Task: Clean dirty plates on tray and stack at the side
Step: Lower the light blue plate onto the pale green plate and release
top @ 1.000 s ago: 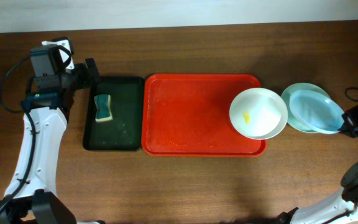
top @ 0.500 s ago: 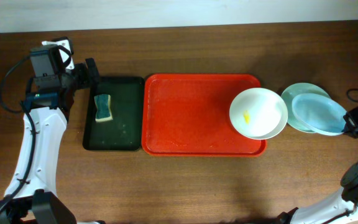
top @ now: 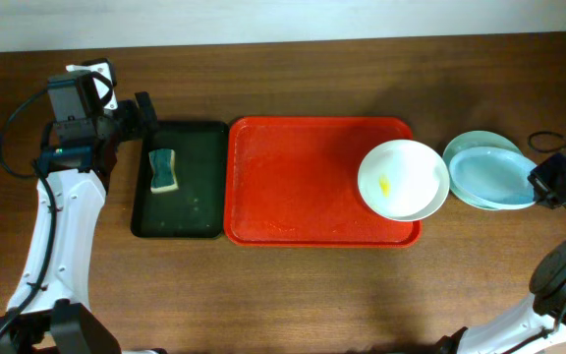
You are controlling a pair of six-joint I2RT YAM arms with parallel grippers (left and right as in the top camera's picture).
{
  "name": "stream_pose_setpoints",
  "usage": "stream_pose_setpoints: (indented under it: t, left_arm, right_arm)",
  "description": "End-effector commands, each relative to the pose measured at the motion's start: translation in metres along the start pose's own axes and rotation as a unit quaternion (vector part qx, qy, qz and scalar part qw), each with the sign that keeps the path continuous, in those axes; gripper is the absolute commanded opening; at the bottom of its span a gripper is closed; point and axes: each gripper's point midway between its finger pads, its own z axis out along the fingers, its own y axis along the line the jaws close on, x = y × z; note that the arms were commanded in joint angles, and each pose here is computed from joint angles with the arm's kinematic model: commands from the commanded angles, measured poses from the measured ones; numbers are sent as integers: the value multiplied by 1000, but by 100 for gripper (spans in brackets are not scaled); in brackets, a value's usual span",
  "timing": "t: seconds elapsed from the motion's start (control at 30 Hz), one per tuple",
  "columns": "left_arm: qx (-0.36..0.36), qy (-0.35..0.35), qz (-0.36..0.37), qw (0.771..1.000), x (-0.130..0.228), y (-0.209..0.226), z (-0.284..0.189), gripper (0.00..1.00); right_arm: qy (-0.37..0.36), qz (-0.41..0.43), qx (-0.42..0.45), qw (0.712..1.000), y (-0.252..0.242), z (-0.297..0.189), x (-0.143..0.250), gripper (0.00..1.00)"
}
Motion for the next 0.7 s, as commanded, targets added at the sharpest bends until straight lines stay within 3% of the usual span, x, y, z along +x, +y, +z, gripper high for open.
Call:
stream_pose_setpoints:
  t: [0.0, 0.43, 0.57, 0.63, 0.67]
  left_arm:
    - [2, -1, 1, 1000, -1, -1, 1, 100]
    - [2, -1, 1, 1000, -1, -1, 1, 99]
    - [2, -1, 1, 1000, -1, -1, 1, 100]
    - [2, -1, 1, 1000, -1, -1, 1, 99]
    - [2, -1, 1, 1000, -1, -1, 1, 99]
  right_arm:
    - [-17, -5, 12, 1000, -1, -3, -8, 4]
    - [-18, -6, 21, 1000, -6, 16, -4, 5]
    - [-14, -7, 17, 1000, -5, 20, -2, 12]
    - [-11, -7, 16, 1000, -5, 20, 0, 28]
    - [-7, -8, 18, 1000, -5, 20, 2, 45]
